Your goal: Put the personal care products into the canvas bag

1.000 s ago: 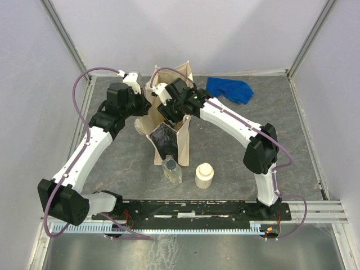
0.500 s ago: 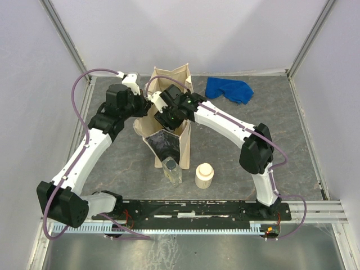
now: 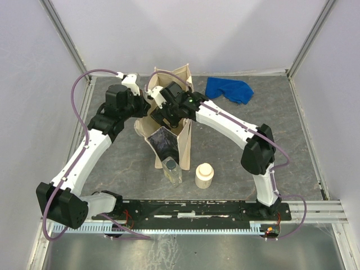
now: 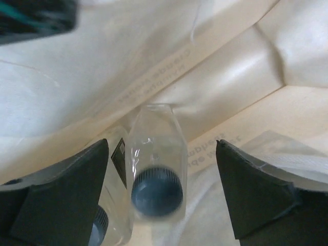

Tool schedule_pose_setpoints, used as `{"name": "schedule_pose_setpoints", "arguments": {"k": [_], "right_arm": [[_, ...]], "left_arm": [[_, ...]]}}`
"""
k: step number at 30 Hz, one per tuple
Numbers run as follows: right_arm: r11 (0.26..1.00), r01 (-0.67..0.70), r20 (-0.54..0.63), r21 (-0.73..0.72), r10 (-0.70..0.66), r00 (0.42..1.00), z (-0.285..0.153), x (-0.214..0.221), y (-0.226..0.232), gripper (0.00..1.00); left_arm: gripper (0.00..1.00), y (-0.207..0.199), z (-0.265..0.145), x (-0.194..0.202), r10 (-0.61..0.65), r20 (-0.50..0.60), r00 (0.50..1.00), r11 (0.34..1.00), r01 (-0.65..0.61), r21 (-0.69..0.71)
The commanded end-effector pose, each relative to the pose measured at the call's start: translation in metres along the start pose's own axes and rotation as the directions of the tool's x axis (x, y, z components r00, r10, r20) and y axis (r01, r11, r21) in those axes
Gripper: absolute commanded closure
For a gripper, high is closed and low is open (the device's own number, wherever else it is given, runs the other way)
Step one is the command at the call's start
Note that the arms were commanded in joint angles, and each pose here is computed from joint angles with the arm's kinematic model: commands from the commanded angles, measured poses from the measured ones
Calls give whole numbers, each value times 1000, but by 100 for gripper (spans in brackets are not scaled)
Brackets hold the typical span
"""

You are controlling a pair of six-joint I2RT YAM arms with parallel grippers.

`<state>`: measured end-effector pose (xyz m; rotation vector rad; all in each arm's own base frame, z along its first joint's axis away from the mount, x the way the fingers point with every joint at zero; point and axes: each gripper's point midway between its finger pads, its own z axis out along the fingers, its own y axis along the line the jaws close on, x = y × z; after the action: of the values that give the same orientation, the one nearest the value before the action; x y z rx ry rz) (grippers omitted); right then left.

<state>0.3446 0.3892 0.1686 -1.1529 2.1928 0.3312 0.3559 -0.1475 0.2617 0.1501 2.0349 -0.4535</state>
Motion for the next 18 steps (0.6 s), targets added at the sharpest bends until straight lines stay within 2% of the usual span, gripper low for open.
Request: {"name": "schedule_pose_setpoints", "arguments": {"k": [1, 5, 10, 14, 18], "right_arm": [[996, -65, 300, 55, 45, 953, -74, -73, -10, 4], [991, -110, 398, 73, 72, 915, -107, -87, -16, 0], [987, -136, 436, 83, 87, 896, -159, -85, -19, 0], [966, -191, 409, 174, 105, 907, -201, -51, -33, 0], [945, -224, 285, 237, 153, 946, -216, 9, -36, 0]], "left_arm": [[97, -2, -6, -2, 13, 12, 1000, 1000, -13, 1], [97, -1, -6, -1, 13, 10, 1000, 1000, -13, -4], [97, 0, -6, -2, 14, 14, 1000, 1000, -14, -10], [97, 1, -7, -3, 14, 18, 1000, 1000, -13, -17], [97, 2, -6, -2, 14, 18, 1000, 1000, -14, -19]]}}
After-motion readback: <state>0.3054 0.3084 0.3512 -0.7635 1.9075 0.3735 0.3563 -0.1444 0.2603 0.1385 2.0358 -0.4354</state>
